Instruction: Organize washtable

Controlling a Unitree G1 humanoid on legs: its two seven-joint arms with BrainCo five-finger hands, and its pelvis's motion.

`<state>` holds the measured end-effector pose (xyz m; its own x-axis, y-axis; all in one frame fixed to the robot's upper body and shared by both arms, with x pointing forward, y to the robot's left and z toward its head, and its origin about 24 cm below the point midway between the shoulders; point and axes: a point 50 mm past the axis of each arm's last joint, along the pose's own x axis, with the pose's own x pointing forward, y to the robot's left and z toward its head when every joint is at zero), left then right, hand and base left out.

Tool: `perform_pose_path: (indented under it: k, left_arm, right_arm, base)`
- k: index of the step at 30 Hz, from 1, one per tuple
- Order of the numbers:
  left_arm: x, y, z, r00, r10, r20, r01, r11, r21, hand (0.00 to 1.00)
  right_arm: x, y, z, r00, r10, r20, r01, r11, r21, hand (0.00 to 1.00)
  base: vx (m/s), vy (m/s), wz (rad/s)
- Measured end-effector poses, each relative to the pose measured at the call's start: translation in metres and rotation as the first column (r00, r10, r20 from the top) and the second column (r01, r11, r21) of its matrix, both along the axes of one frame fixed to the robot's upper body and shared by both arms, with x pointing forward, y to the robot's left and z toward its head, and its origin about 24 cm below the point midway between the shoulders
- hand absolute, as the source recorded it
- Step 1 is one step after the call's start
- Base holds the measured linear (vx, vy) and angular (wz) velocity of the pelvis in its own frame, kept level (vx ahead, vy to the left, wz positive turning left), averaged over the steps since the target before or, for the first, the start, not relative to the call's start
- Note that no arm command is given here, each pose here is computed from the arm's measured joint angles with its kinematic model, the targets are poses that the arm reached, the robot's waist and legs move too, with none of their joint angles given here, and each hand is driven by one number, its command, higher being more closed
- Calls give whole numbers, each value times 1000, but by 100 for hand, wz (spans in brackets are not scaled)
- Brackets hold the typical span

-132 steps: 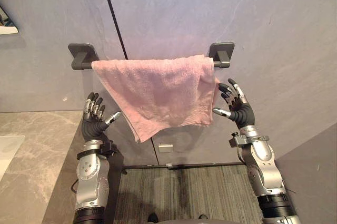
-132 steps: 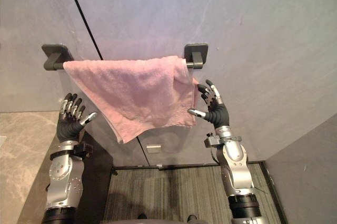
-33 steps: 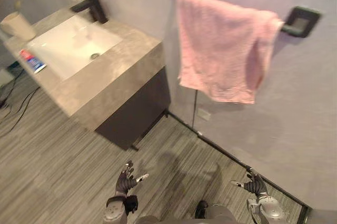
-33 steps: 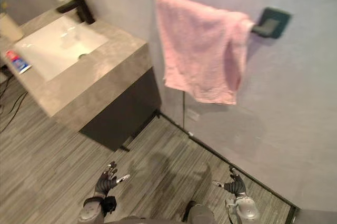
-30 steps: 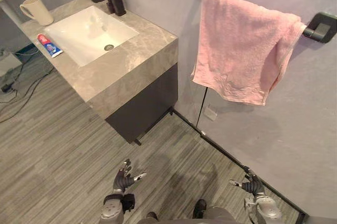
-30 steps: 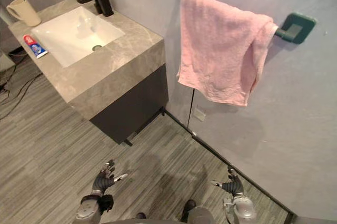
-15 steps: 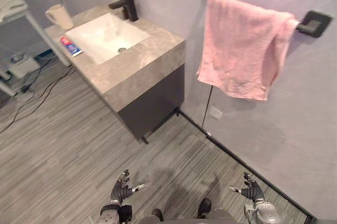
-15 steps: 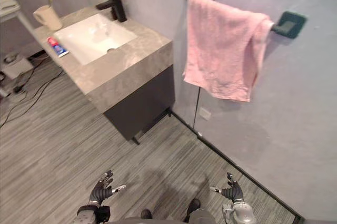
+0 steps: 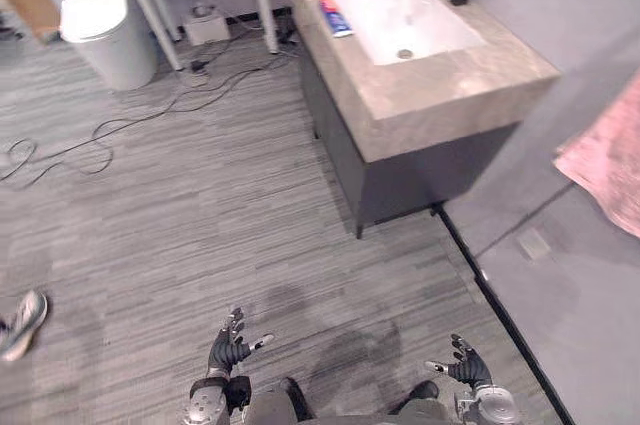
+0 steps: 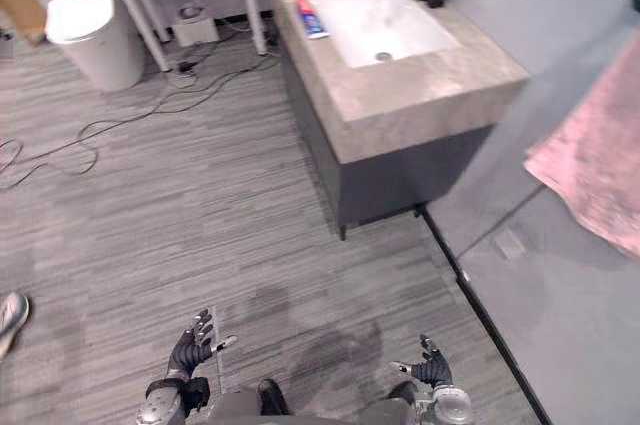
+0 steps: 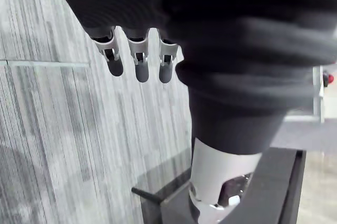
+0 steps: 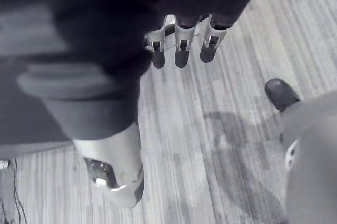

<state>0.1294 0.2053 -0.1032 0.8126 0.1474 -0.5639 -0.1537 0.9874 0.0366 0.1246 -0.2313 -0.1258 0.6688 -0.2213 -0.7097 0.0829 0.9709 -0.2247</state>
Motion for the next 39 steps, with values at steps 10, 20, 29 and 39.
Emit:
perform_pose_path:
  k: [10,20,29,39]
  left_arm:
    - [-3,8,1,999,-41,-19,41,998,41,0]
    - [15,2,5,999,-39,21,38,999,16,0]
    - [29,2,14,997,-20,80,19,1000,12,0]
    - [7,8,5,1000,-6,1,6,1000,25,0]
  right_arm:
    - [-5,7,-1,1000,5,5,-5,1000,24,0]
    - [-13,6,0,998,-61,18,60,997,55,0]
    - [-16,-17,6,984,-173,50,173,985,17,0]
    - [-9,26,-5,997,-76,14,74,992,100,0]
  base:
    - [175,91,84]
    - [605,-86,15]
    - [491,157,-81]
    - [348,233,-66]
